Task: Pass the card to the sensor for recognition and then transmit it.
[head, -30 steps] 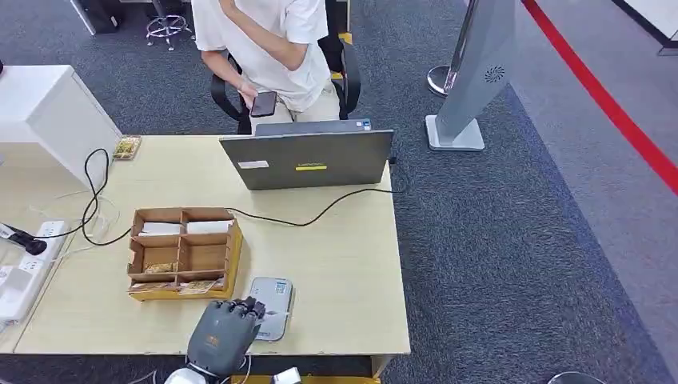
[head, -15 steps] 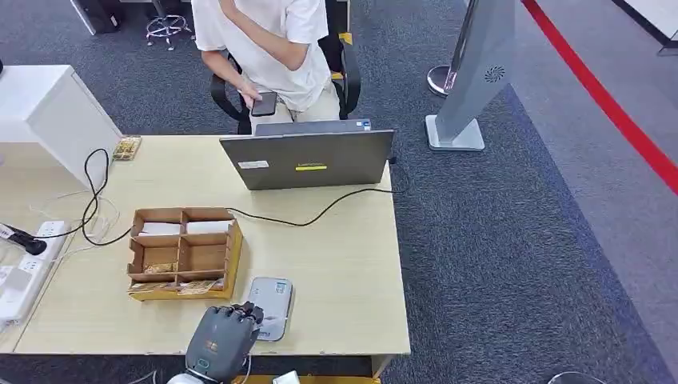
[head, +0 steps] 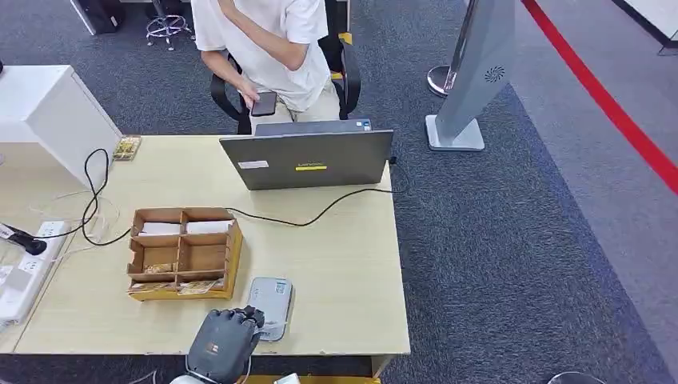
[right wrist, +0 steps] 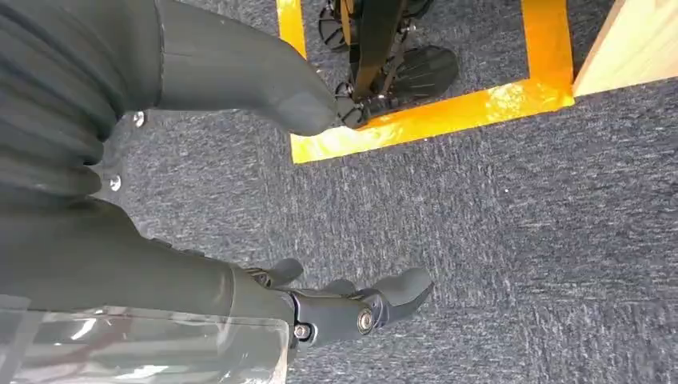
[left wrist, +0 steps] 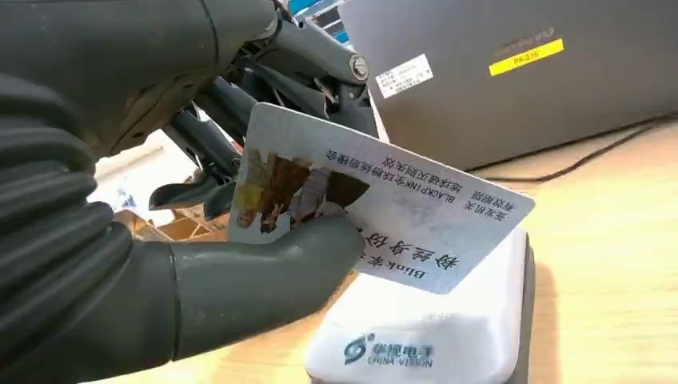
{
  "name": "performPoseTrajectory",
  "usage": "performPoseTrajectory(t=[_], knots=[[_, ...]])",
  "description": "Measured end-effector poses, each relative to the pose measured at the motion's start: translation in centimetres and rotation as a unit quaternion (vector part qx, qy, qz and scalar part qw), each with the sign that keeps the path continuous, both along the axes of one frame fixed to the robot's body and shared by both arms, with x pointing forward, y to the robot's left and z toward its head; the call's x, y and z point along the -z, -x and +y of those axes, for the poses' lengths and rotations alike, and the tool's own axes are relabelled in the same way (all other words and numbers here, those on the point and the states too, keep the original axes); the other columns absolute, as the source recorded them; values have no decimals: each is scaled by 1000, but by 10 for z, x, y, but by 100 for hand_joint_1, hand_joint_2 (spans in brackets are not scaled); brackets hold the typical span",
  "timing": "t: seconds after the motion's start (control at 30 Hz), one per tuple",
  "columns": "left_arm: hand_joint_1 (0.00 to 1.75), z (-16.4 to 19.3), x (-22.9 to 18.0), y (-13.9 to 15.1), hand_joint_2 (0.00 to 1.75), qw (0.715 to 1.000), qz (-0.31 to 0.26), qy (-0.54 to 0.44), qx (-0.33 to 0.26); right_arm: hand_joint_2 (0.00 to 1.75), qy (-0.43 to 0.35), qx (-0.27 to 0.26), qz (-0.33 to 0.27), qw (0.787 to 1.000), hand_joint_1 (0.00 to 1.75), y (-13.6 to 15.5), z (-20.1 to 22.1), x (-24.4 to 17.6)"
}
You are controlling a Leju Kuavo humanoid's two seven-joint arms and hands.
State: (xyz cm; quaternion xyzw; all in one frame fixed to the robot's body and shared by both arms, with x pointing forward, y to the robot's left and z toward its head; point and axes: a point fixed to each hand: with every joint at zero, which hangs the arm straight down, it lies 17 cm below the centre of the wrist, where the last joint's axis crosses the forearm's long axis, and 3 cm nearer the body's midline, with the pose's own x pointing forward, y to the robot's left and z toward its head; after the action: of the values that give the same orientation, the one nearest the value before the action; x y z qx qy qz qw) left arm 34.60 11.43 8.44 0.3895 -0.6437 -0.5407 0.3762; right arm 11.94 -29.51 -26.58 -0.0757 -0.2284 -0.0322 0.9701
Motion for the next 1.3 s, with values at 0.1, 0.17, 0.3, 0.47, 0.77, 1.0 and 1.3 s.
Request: performPoseTrajectory(t=[0.1, 0.17, 0.3, 0.47, 0.77, 1.0, 1.3], knots=[[175, 2, 8, 0, 175, 1000, 15, -4, -6, 175, 0, -1, -1, 1000, 0, 0, 0, 0], [175, 4, 13, -1, 175, 1000, 27, -6, -9, 175, -2, -4, -1, 1000, 0, 0, 1, 0], [175, 4, 19, 0, 175, 999, 40, -9, -10, 175, -4, -2, -4, 1000, 0, -1, 1, 0], [175, 5, 21, 0, 175, 999, 46, -10, -11, 175, -4, -2, -5, 1000, 0, -1, 1, -1], [175, 16, -18, -23, 175, 1000, -17, -12, -9, 175, -5, -13, -10, 1000, 0, -3, 3, -2], [175, 19, -131, -35, 175, 976, -215, 25, 11, 175, -6, -31, -20, 999, 0, -10, 8, -4], [175, 22, -190, -31, 175, 949, -311, 43, 21, 175, -10, -41, -25, 999, 0, -17, 14, -5]])
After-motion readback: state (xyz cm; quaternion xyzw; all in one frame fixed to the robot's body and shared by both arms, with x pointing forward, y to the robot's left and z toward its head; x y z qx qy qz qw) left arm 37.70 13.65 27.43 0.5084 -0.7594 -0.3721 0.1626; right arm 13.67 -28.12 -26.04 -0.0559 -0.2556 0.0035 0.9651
